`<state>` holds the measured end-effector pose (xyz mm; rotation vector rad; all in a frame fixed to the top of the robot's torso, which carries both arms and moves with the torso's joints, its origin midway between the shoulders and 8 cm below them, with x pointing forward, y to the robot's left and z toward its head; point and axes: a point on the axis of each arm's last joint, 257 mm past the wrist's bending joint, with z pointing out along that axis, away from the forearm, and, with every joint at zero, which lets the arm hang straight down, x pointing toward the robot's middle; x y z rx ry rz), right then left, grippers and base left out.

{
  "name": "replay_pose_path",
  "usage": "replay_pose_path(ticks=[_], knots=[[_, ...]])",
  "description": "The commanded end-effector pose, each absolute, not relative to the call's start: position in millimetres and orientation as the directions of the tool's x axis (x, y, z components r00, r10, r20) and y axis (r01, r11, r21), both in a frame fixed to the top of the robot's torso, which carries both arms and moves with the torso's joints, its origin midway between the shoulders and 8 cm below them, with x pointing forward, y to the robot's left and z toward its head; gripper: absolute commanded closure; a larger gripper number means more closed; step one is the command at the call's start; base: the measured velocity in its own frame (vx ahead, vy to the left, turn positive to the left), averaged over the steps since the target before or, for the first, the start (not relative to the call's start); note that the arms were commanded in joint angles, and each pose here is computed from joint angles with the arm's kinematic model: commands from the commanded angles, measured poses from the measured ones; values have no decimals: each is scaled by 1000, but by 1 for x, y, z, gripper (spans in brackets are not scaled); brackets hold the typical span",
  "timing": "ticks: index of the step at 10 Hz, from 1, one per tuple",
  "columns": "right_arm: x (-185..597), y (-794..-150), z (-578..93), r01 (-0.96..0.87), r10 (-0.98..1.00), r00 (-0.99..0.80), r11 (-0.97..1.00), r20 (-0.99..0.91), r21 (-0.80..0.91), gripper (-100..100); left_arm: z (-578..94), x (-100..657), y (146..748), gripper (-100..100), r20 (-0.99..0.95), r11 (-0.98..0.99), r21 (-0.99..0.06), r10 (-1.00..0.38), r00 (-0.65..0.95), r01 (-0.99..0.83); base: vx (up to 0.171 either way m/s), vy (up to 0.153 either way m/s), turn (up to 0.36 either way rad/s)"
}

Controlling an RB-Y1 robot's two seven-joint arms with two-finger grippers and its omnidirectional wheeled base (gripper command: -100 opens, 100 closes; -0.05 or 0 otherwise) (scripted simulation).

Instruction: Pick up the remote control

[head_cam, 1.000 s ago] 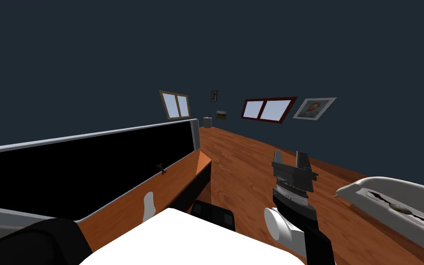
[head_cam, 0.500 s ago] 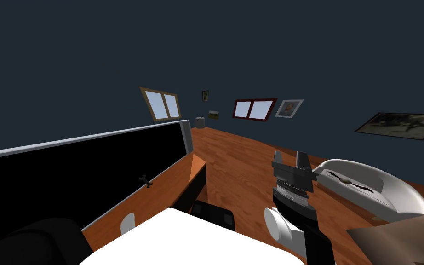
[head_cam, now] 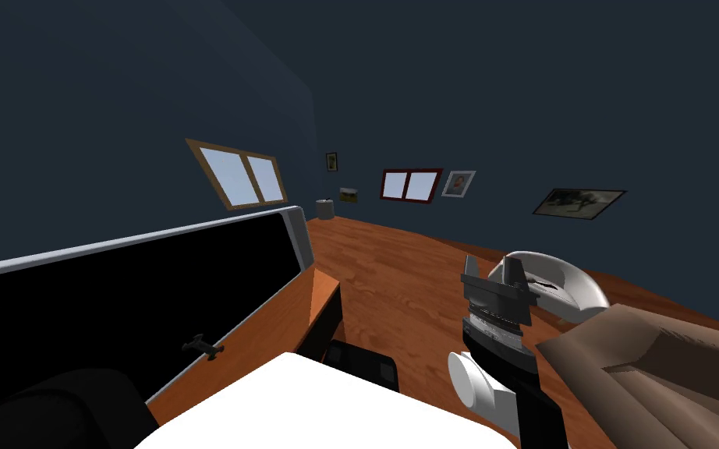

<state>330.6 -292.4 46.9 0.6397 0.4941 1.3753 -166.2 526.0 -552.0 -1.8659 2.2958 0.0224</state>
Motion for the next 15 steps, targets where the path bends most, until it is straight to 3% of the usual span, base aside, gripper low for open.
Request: replay_pose_path(ticks=[1, 5, 6, 7, 11, 12, 15], knots=[[331, -292, 47, -735, 989, 140, 74, 44, 674, 0, -554, -180, 528, -100, -149, 215, -66, -968, -203, -974, 150, 67, -267], [331, -292, 47, -735, 989, 140, 74, 45, 674, 0, -559, -191, 523, -100, -140, 221, -41, -967, -213, -975, 62, 41, -80], [331, -292, 47, -735, 989, 140, 74, 45, 674, 0, -559, -191, 523, 0, -140, 221, -40, -967, -214, -974, 0, 0, 0], [331, -292, 47, -735, 989, 140, 74, 45, 674, 0, -567, -186, 516, -100, -142, 222, -44, -967, -214, -974, -13, 32, 1], [331, -292, 47, -735, 989, 140, 74, 45, 674, 0, -580, -180, 505, -100, -143, 223, -47, -966, -215, -974, -17, 19, -49], [331, -292, 47, -735, 989, 140, 74, 45, 674, 0, -581, -180, 505, 100, -143, 223, -46, -966, -215, -974, 0, 0, 0], [331, -292, 47, -735, 989, 140, 74, 45, 674, 0, -580, -180, 505, 100, -143, 222, -45, -966, -214, -974, 0, 0, 0]])
